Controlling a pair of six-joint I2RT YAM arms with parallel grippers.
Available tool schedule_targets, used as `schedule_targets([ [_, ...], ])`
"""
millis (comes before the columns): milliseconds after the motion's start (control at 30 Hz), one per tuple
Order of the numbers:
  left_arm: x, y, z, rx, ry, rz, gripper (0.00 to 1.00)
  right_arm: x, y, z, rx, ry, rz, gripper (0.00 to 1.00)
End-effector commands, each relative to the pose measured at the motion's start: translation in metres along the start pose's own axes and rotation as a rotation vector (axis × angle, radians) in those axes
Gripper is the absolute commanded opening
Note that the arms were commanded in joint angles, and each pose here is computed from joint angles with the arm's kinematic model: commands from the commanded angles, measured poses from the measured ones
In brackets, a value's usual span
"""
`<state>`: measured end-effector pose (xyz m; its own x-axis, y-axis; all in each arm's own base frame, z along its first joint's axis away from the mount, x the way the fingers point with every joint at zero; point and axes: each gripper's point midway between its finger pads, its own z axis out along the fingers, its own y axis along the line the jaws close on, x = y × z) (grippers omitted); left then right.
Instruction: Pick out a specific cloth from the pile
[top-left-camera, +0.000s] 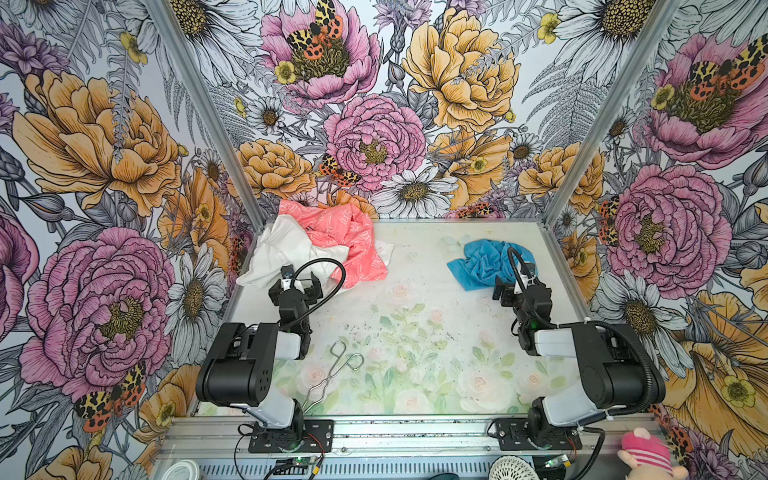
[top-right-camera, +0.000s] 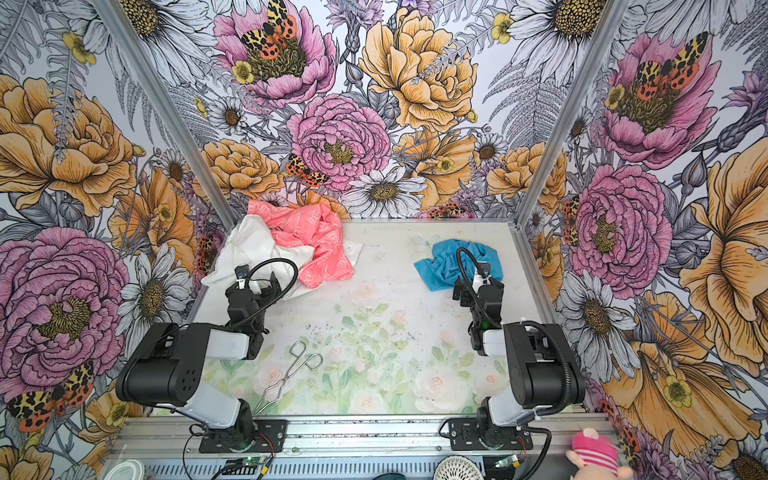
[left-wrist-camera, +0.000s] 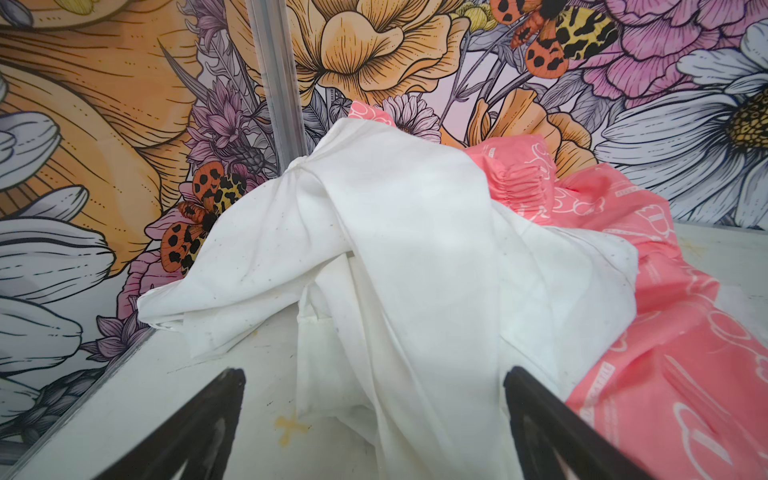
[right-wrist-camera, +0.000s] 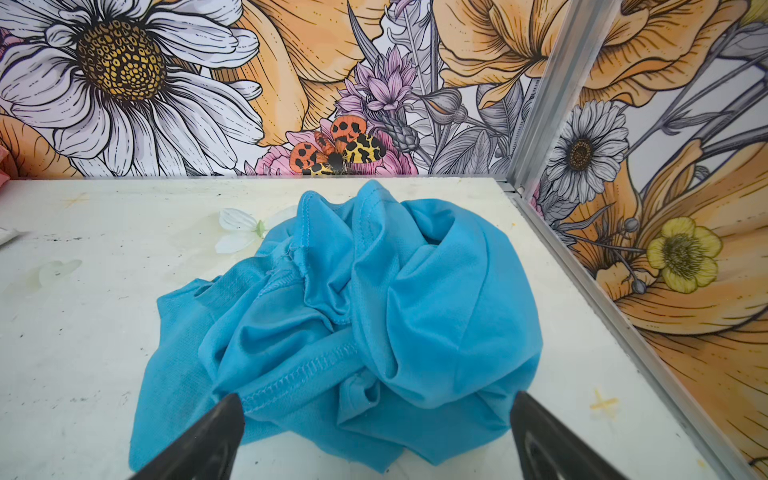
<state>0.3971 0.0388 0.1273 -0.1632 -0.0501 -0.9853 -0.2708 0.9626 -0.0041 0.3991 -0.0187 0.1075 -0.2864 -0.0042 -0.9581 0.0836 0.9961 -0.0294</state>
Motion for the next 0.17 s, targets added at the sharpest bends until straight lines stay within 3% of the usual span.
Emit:
schedule_targets([
  [0, -0.0044, -0.0048, 0.0014, 0.037, -0.005, -0.012, 0.99, -0.0055, -0.0036, 0.0028, 0.012, -0.012, 0.017, 0.99],
  [133, -0.0043, -0.0071, 0.001, 0.046, -0.005, -0.004, 0.99, -0.0063, -0.0039, 0.0029, 0.012, -0.015, 0.017, 1.0],
])
